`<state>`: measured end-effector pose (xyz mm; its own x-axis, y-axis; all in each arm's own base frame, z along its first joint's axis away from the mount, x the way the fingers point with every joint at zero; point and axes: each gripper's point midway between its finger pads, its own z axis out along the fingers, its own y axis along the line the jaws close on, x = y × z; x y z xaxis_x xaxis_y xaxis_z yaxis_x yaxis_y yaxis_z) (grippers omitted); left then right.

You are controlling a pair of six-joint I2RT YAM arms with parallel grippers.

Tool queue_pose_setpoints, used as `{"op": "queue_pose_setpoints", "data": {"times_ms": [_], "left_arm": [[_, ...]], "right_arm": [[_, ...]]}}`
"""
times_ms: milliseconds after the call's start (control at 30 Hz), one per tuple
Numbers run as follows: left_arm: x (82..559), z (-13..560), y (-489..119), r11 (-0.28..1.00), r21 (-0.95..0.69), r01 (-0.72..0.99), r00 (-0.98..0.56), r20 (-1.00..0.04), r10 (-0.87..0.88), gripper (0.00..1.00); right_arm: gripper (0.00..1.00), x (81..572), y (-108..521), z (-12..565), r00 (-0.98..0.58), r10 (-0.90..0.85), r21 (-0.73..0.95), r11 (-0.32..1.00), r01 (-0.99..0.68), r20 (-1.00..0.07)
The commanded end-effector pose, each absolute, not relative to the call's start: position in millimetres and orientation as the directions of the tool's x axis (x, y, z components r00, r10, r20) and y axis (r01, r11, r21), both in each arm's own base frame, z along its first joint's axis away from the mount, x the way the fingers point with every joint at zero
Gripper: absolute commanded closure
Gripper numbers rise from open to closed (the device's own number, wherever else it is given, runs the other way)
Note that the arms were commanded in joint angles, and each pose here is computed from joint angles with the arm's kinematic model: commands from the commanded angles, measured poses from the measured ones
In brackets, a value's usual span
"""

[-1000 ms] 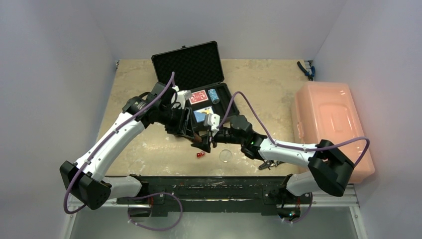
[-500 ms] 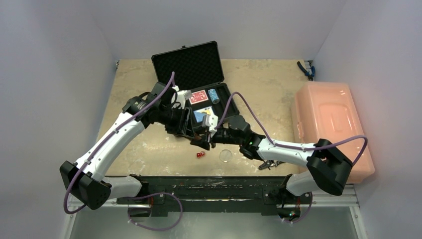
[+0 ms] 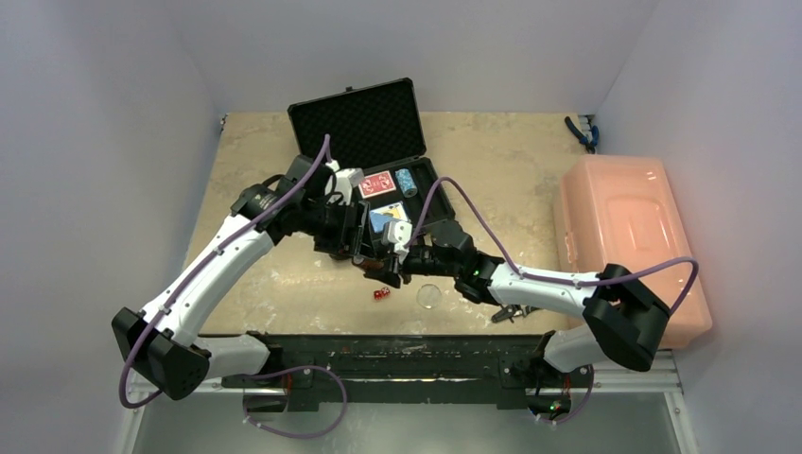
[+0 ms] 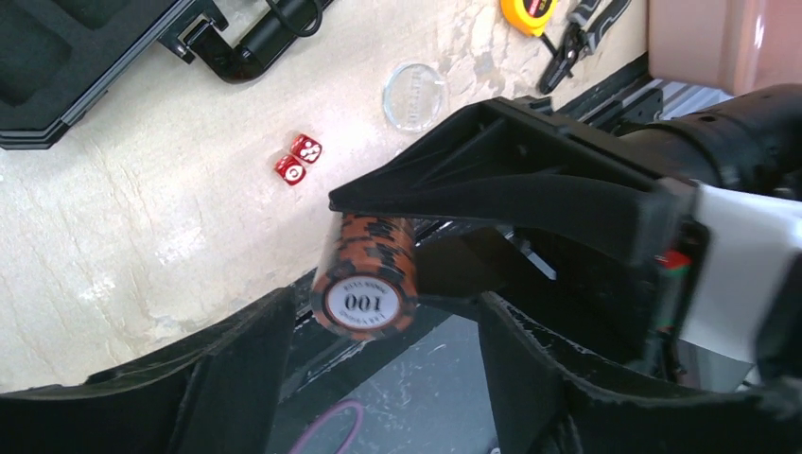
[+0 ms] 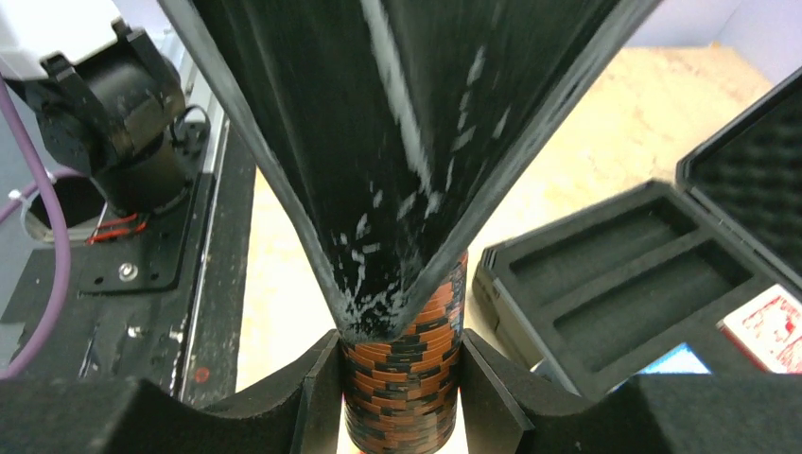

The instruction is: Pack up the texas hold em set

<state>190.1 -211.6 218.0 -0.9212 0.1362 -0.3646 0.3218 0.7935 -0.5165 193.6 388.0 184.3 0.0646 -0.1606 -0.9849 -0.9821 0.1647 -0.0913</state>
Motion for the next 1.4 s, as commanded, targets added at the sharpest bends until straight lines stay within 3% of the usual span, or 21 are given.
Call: {"op": "queue_pose_setpoints", "data": {"times_ms": [0,133,267,533,900,1167,1367], "left_arm": [[200,245,-216,0.767,-0.526,0.367,-0.875,-0.475,0.092,0.25],[201,249,-211,0.778,-0.507,0.372,-0.859,-0.506,0.08,0.15],[204,253,-204,0.795,-0.479,0.373,-0.84,-0.539,0.069,0.12],[220,257,-173,0.882,-0.347,0.319,-0.781,-0.623,0.037,0.15],[239,253,-134,0.947,-0.182,0.264,-0.628,-0.778,0.026,0.12],[242,222,-102,0.983,-0.074,0.166,-0.572,-0.82,0.035,0.1],[241,230,-88,0.987,0.005,0.159,-0.561,-0.822,0.095,0.08]], "right_arm": [[0.95,198,391,214,0.124,-0.115,-0.144,0.185,-0.972,-0.986],[0.97,197,388,214,0.112,-0.12,-0.134,0.193,-0.972,-0.986],[0.99,199,385,217,0.098,-0.119,-0.122,0.215,-0.969,-0.988],[1.0,212,379,216,0.029,-0.135,-0.07,0.311,-0.948,-0.99],[1.0,257,373,212,-0.182,-0.193,0.042,0.569,-0.821,-0.964],[1.0,279,376,202,-0.315,-0.268,0.059,0.67,-0.74,-0.911],[1.0,295,373,191,-0.399,-0.289,0.061,0.74,-0.669,-0.87]]}}
